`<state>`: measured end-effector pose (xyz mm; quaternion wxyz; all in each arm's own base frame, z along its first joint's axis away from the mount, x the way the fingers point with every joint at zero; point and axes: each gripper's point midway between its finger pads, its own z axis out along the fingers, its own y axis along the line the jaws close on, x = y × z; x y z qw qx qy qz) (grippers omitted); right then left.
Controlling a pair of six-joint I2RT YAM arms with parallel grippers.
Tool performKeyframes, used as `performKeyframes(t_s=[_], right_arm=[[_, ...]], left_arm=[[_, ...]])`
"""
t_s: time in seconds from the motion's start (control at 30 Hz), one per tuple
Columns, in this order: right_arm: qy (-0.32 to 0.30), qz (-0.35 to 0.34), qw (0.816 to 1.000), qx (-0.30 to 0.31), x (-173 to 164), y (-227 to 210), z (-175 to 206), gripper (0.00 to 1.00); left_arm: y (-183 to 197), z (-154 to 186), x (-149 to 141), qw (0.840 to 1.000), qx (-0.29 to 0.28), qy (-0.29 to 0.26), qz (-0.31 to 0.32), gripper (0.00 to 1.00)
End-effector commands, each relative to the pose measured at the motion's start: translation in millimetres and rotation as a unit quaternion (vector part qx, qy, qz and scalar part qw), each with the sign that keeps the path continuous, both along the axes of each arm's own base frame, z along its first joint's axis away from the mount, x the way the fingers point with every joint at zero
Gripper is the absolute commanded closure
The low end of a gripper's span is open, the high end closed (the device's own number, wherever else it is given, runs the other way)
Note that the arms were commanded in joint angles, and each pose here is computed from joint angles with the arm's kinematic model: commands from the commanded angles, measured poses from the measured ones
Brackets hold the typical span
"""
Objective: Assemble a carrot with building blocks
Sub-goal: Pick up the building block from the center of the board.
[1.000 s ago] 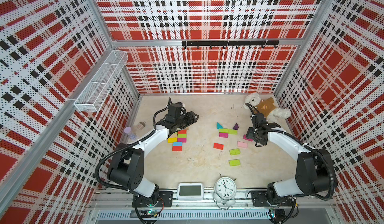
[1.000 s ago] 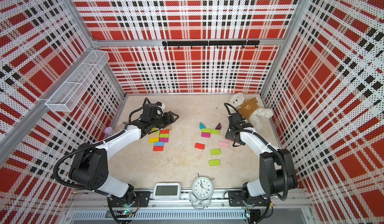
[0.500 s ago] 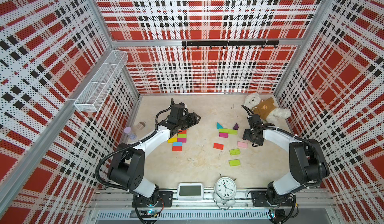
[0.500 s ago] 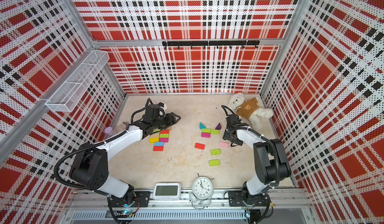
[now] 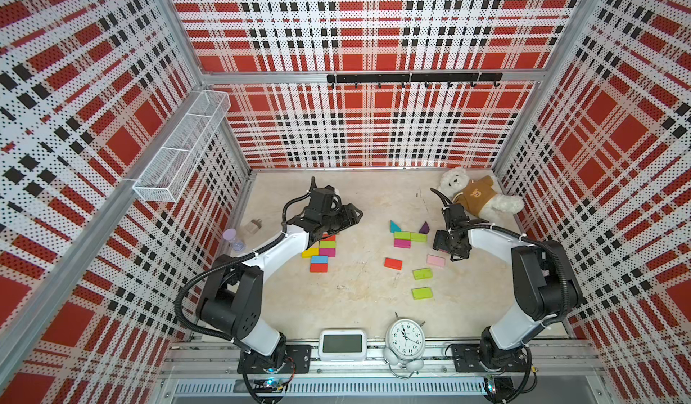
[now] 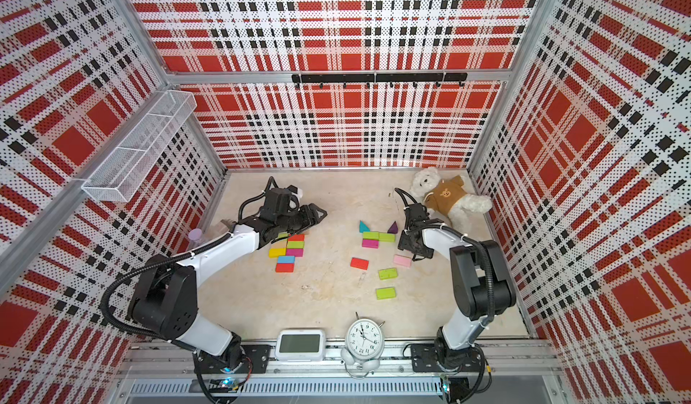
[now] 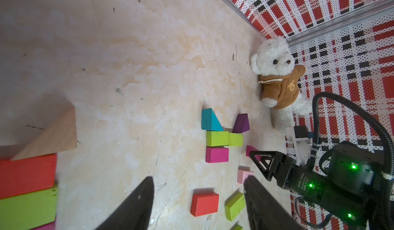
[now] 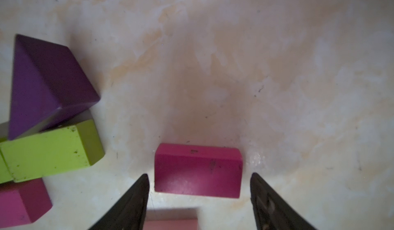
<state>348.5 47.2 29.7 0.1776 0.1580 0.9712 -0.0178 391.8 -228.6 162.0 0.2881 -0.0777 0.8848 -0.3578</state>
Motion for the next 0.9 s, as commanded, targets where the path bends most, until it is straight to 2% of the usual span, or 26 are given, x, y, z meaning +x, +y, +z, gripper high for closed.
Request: performKeyframes(t_s=[0.0,0.13,0.4,0.57,0.87], right_arm=[[-0.01,0.009,1.0,-0.006,12,0,2,0.23],[-0.007,0.01,1.0,-0.01,14,0,-2,0.25],[-0.009,0.022,1.0,-0.009,15,1,-3,0.43],[-0.019,0.048,0.999,-0.012,11,9,12,0.44],[-0.025,0.11,0.994,-0.011,2,53,32,0.44]], left_arm=[[-5,8,6,1.0,0.004,-0.011,0.0,0.3],[-7,7,7,1.0,0.004,-0.01,-0.002,0.3],[-10,4,8,1.0,0.008,-0.004,-0.003,0.3],[-10,3,8,1.0,0.011,-0.005,-0.002,0.3],[-12,2,4,1.0,0.014,-0.005,-0.004,0.3]])
